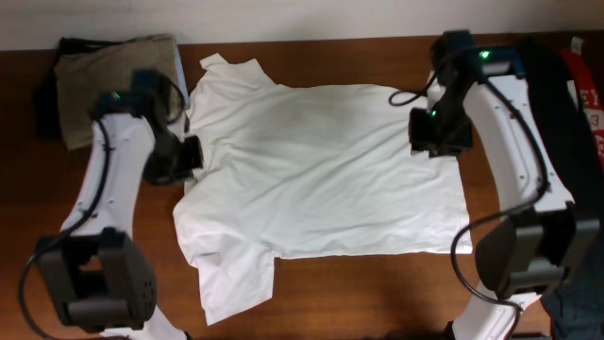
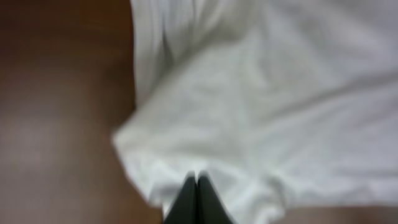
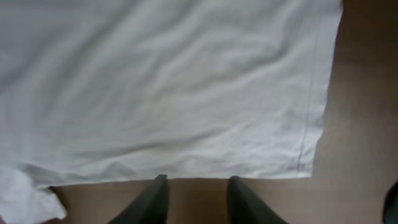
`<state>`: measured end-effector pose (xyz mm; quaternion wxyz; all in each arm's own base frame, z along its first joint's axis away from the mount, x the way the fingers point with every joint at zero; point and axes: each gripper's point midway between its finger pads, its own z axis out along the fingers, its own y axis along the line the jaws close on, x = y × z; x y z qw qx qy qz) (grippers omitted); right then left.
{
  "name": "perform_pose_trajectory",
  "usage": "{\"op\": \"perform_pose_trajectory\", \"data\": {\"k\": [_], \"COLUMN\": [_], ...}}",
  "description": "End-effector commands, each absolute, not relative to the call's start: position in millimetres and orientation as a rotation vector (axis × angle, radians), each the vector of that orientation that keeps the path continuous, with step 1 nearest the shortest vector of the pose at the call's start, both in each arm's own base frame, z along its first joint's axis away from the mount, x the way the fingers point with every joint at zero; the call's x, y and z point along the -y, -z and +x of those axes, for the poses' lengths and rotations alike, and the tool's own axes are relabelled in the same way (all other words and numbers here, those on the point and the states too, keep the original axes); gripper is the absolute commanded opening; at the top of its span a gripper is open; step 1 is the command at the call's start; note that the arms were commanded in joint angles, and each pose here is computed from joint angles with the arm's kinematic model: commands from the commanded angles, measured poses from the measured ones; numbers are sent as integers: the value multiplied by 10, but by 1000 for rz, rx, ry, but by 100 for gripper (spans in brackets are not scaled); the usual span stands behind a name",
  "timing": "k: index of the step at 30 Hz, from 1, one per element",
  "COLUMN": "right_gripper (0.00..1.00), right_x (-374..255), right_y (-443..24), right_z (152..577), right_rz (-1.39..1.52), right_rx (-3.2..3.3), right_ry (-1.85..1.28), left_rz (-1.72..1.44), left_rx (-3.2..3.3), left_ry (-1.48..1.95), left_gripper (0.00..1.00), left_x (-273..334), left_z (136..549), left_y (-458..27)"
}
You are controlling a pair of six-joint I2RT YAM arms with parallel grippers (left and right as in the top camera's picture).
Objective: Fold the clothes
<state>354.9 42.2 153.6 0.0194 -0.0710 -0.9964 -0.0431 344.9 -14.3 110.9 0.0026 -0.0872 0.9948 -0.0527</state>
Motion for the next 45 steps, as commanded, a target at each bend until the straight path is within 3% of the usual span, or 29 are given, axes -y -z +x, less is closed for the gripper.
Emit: {"op": "perform_pose_trajectory", "data": {"k": [1, 6, 15, 19, 21, 26, 29, 33, 39, 40, 41, 42, 43, 45], "right_gripper": [28, 28, 25, 20, 9, 4, 4, 4, 4, 12, 32, 62, 80, 82], "right_x": [-380, -478, -474, -325, -86, 410, 591, 724, 750, 721, 692, 628, 537, 398], "right_y": [-1111, -512, -332, 5, 31, 28, -21, -418, -1567, -1767, -1919, -2064, -2174, -2253], "right_z": [3404, 3177, 3066, 2820, 2790, 2767, 2796, 3006, 3121, 3034, 2970, 2906, 2823, 2681], "right_rz": [-262, -276, -296, -458, -569, -837, -923, -955, -1000, -999, -1002, -962, -930, -880], "right_rx": [3023, 2955, 2931, 2871, 2843, 2786, 2775, 2797, 3048, 3098, 3140, 3194, 3222, 3220], "right_ry": [142, 226, 217, 175, 162, 197, 209, 209, 236, 240, 245, 257, 275, 297], "left_rz": [-378, -462, -458, -487, -620, -831, -848, -830, -693, -654, -629, -591, -533, -489], "left_rx": [-3039, -2994, -3028, -3085, -3118, -3068, -3019, -2947, -2781, -2729, -2687, -2638, -2618, -2669], "left_ry": [199, 118, 143, -8, -130, -181, -178, -167, -122, -112, -103, -76, -10, 46], "left_gripper": [0, 0, 1, 0, 0, 0, 0, 1, 1, 1, 8, 61, 99, 99], "left_x": [77, -235, -220, -401, -671, -1154, -1275, -1355, -1004, -899, -837, -734, -539, -342], "left_z": [3562, 3763, 3849, 3743, 3579, 3532, 3737, 4100, 4015, 3919, 3867, 3822, 3752, 3595], "left_y": [-650, -271, 139, 371, 468, 339, 74, -824, -2185, -2459, -2633, -2826, -2974, -2987]}}
